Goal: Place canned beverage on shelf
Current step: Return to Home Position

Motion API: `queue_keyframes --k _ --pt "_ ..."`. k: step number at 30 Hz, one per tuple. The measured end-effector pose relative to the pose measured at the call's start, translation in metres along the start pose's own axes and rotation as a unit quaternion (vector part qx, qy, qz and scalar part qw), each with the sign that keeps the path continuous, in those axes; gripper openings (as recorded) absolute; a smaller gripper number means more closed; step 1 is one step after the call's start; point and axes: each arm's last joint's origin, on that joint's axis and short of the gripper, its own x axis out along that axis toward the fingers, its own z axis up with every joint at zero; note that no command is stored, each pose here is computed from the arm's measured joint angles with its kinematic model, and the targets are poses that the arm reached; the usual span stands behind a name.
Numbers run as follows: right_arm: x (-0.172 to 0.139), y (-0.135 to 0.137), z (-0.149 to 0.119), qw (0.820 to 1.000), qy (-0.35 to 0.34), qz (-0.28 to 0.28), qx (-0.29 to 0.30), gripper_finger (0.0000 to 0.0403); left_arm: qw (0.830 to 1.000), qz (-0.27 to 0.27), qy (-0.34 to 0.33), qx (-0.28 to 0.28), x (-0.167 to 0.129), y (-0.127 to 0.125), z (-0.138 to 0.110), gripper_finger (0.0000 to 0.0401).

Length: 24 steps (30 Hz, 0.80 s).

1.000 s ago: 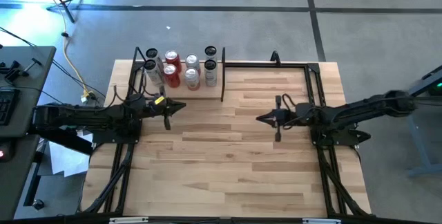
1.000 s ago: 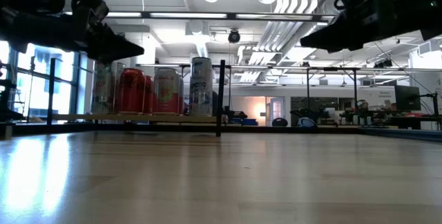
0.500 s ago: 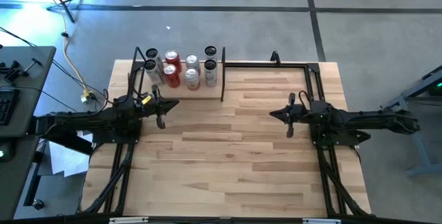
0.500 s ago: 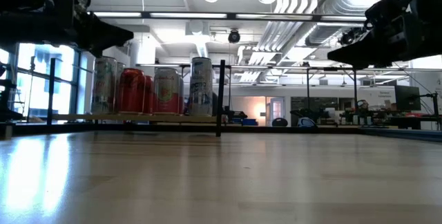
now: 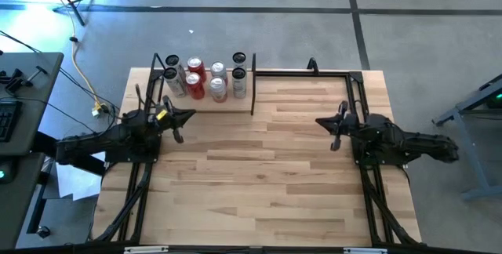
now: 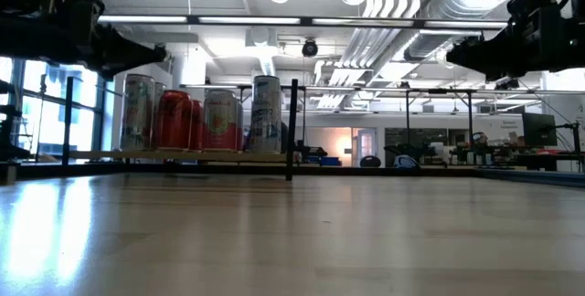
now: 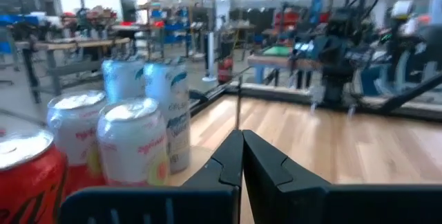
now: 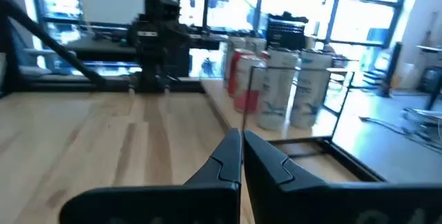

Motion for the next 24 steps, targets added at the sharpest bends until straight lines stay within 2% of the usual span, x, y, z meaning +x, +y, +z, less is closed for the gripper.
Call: queue_keyframes --k 3,8,14,20,24 --pt "0.0008 -0.0015 -0.0011 1.000 0.006 -0.010 0.012 0.0000 1.000 0.006 0.011 0.008 0.0007 0.0003 -0.0025 0.0001" --pt "0.0007 -0.0015 -0.0009 1.000 0.005 -0.010 0.022 0.0000 0.999 -0.042 0.019 0.011 0.0006 -0.0025 -0.0040 0.0000" --pt "0.0008 -0.0015 -0.0011 1.000 0.006 -0.010 0.026 0.0000 0.996 -0.078 0.034 -0.012 0.0010 -0.0047 -0.0064 0.0001" --pt "0.0010 -0.0014 -0.0014 0.988 0.006 -0.010 0.153 0.0000 0.996 -0.079 0.040 -0.004 0.0016 -0.0049 -0.0075 0.0003" --pt "0.0010 -0.0014 -0.0014 0.987 0.006 -0.010 0.162 0.0000 0.996 -0.079 0.039 -0.004 0.0016 -0.0049 -0.0074 0.0005"
